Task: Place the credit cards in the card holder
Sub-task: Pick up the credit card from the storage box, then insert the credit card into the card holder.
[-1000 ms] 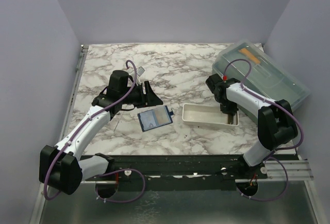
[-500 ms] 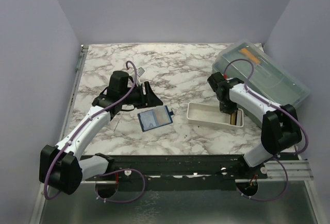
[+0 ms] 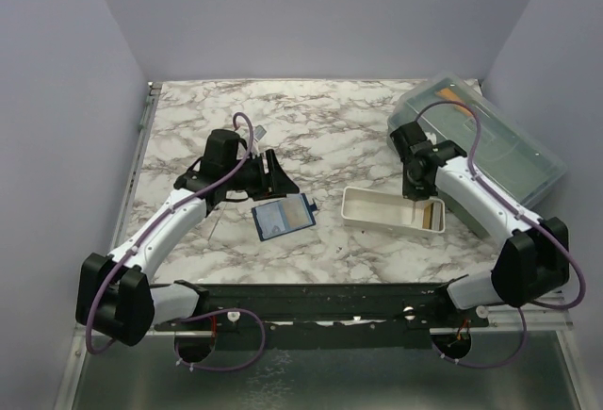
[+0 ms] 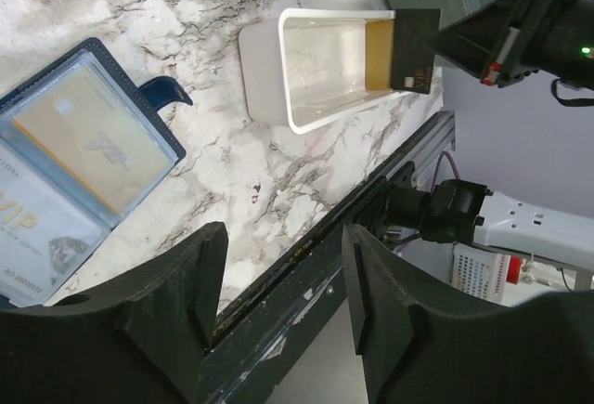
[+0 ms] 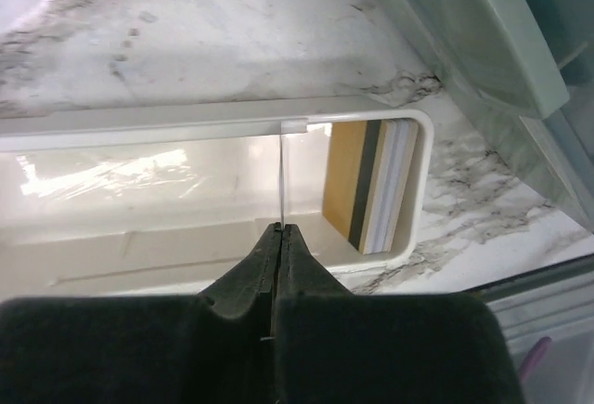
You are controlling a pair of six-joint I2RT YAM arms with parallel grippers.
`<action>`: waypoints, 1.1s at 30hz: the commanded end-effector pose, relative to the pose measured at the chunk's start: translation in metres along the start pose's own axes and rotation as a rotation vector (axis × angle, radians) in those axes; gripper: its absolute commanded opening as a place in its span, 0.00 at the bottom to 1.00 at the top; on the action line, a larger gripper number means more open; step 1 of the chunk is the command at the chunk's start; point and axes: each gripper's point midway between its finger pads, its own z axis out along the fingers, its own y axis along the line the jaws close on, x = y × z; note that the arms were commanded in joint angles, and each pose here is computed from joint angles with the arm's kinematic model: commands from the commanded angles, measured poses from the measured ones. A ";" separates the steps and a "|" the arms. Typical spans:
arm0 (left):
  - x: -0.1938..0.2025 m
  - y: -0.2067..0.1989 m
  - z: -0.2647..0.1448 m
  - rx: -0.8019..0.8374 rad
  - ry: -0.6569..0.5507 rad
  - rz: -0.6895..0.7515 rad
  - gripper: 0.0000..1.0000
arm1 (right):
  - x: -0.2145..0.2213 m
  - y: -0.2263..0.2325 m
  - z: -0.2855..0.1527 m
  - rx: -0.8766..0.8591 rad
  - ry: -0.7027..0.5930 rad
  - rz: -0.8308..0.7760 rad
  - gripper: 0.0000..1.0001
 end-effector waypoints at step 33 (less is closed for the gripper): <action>-0.022 -0.088 -0.032 0.583 -0.130 -0.061 0.59 | -0.045 0.197 -0.232 -1.684 -0.221 -0.173 0.00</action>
